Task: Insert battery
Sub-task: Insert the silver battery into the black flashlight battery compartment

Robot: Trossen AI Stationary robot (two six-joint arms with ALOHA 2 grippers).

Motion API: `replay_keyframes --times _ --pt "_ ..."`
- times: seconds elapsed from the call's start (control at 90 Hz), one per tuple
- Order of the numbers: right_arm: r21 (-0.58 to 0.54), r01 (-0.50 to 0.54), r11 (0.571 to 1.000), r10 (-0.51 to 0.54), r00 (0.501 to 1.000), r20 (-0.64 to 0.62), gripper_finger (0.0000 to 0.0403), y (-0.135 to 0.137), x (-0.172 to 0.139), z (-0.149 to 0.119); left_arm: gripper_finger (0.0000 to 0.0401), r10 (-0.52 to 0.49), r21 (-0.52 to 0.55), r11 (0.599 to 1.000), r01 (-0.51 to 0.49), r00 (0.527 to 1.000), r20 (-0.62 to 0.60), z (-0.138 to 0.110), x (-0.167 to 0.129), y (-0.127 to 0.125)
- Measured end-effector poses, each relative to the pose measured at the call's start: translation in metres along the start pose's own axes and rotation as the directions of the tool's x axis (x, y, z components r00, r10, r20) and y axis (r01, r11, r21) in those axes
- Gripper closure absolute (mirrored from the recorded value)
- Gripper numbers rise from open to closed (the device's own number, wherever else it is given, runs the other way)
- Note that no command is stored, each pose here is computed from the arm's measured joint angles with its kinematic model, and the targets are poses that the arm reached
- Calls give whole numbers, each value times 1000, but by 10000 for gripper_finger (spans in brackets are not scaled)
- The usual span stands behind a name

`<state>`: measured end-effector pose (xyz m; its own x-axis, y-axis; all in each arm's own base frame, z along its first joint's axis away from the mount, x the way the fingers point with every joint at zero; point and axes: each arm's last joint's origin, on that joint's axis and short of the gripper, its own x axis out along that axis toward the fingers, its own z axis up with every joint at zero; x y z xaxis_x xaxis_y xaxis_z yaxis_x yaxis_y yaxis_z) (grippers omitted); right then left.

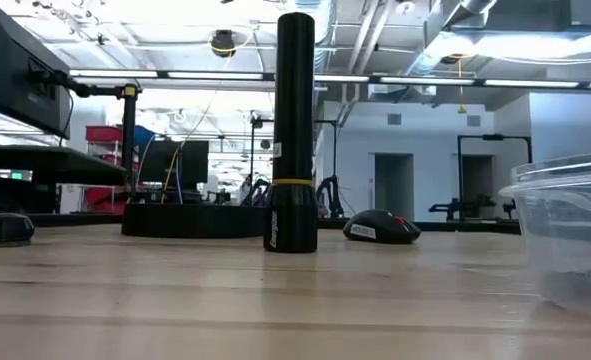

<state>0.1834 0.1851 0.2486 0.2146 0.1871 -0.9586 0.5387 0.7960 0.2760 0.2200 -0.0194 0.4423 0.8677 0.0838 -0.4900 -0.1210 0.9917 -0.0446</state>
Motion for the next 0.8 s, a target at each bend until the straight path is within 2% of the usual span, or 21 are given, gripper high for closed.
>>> replay_keyframes --times 0.1,0.189,0.367,0.522,0.578,0.689,0.8 --pt "-19 54 998 -54 999 -10 247 -13 19 -3 401 0 -11 1000 0 1000 6 1 0 0" --pt "-137 92 986 -94 995 -10 255 -22 28 -6 401 0 -12 1000 0 1000 3 0 0 0" --pt "-379 50 924 -55 999 -1 280 -26 43 -9 401 2 -15 1000 -1 1000 3 0 0 0" --pt "-517 40 855 -24 999 38 292 -29 54 -14 401 2 -17 1000 -2 1000 2 0 0 0" --pt "-539 46 841 -30 999 39 294 -32 57 -14 401 3 -18 1000 -3 1000 3 0 0 0" --pt "-534 83 841 -75 996 37 294 -40 61 -15 401 3 -20 1000 -3 1000 3 0 0 0" --pt "-457 137 879 -146 989 16 294 -47 60 -16 401 8 -24 1000 -8 1000 4 0 0 0"
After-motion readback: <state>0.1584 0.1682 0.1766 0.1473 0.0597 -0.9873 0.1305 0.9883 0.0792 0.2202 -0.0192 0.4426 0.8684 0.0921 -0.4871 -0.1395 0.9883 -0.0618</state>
